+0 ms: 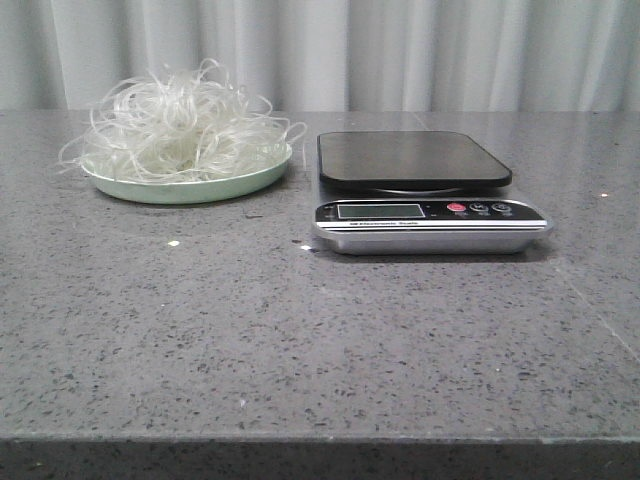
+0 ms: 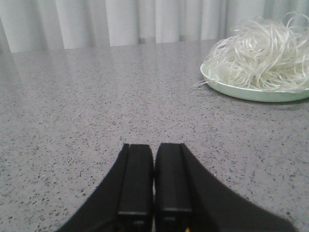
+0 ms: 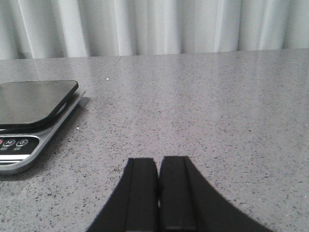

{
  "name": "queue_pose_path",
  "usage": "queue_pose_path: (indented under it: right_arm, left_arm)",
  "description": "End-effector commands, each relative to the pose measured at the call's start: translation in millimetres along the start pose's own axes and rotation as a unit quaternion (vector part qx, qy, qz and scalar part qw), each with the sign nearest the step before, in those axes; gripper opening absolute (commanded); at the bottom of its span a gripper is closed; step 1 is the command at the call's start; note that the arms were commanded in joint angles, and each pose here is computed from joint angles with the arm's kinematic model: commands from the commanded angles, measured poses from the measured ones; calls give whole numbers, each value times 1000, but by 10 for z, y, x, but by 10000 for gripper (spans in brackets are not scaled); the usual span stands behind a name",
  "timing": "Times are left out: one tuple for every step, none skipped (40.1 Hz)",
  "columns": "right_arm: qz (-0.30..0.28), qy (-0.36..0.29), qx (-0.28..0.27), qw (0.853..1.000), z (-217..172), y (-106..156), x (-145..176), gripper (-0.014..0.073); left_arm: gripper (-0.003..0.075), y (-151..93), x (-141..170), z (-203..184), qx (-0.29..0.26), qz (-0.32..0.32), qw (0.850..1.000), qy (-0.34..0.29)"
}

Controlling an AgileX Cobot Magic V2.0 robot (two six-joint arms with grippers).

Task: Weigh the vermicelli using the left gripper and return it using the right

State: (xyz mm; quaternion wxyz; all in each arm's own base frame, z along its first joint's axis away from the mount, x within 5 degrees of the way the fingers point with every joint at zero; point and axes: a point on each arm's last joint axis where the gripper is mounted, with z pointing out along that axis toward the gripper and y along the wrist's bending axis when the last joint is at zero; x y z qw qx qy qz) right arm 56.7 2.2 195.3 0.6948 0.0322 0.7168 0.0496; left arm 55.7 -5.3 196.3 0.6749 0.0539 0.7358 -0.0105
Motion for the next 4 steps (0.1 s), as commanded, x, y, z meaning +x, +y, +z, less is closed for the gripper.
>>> queue_pose_path:
  right_arm:
    - [1,-51,4,999,-17,-5,-105,151]
    - [1,-51,4,999,-17,-5,-105,151]
    - [1,-51,4,999,-17,-5,-105,151]
    - [1,-51,4,999,-17,-5,-105,151]
  left_arm:
    - [136,8,-62,-16,-5,-9,999,-46]
    - [136,8,-62,-16,-5,-9,999,-46]
    - [136,8,-62,-16,-5,-9,999,-46]
    - [136,8,-62,-16,-5,-9,999,-46]
